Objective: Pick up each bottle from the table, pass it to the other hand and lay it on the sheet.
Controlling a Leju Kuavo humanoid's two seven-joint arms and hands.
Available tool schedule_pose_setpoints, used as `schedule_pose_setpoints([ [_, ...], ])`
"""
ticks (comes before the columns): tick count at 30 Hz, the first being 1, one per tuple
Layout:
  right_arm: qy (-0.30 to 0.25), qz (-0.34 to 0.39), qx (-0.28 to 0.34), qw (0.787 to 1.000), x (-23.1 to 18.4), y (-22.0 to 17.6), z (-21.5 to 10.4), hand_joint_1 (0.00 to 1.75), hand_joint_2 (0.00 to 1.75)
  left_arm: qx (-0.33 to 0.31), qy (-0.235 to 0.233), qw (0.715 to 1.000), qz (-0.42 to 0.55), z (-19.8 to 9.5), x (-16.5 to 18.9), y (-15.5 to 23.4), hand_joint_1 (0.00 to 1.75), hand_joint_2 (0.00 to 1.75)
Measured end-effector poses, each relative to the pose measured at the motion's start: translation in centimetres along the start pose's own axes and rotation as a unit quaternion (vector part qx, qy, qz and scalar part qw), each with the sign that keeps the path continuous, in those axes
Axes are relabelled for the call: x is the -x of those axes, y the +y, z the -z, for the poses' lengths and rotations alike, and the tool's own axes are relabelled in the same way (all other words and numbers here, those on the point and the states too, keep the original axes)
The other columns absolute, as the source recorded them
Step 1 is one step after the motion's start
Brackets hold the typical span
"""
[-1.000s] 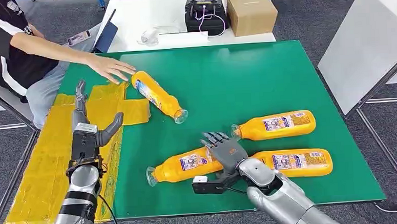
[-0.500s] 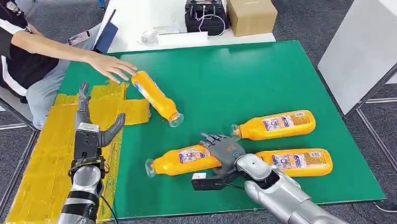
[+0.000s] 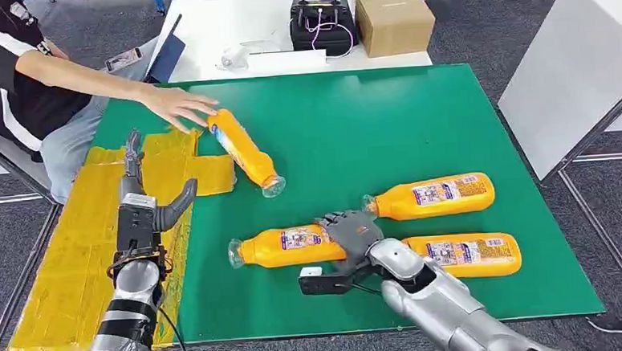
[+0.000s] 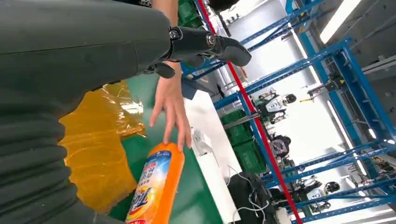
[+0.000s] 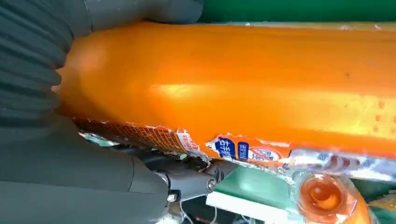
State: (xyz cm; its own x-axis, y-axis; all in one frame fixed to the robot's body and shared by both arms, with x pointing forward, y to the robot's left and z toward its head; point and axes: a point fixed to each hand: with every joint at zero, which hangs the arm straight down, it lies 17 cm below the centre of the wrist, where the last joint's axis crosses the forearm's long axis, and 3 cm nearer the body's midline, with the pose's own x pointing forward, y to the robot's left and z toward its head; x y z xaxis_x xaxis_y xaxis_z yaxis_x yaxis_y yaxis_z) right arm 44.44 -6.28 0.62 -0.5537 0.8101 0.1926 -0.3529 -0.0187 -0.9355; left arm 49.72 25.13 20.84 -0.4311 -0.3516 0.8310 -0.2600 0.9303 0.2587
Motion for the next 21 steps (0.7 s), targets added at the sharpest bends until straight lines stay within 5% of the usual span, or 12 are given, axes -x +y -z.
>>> schedule_pose_setpoints([
  [6, 0.018, 0.007, 0.043, 0.999, -0.5, -0.8, -0.2, 1.75, 1.75, 0.001, 0.003, 1.0, -0.002, -0.3, 0.1, -0.1, 0.0, 1.75],
  [14, 0.03, 0.086, 0.236, 0.967, -2.4, -9.5, -2.3, 1.75, 1.75, 0.012, 0.007, 1.0, -0.011, -1.3, -0.8, -0.6, 0.0, 1.75],
  [21, 0.04, 0.114, 0.273, 0.954, -2.0, -11.6, -3.6, 1.75, 1.75, 0.014, -0.002, 1.0, -0.015, -1.4, -1.8, -0.8, 0.0, 1.75],
])
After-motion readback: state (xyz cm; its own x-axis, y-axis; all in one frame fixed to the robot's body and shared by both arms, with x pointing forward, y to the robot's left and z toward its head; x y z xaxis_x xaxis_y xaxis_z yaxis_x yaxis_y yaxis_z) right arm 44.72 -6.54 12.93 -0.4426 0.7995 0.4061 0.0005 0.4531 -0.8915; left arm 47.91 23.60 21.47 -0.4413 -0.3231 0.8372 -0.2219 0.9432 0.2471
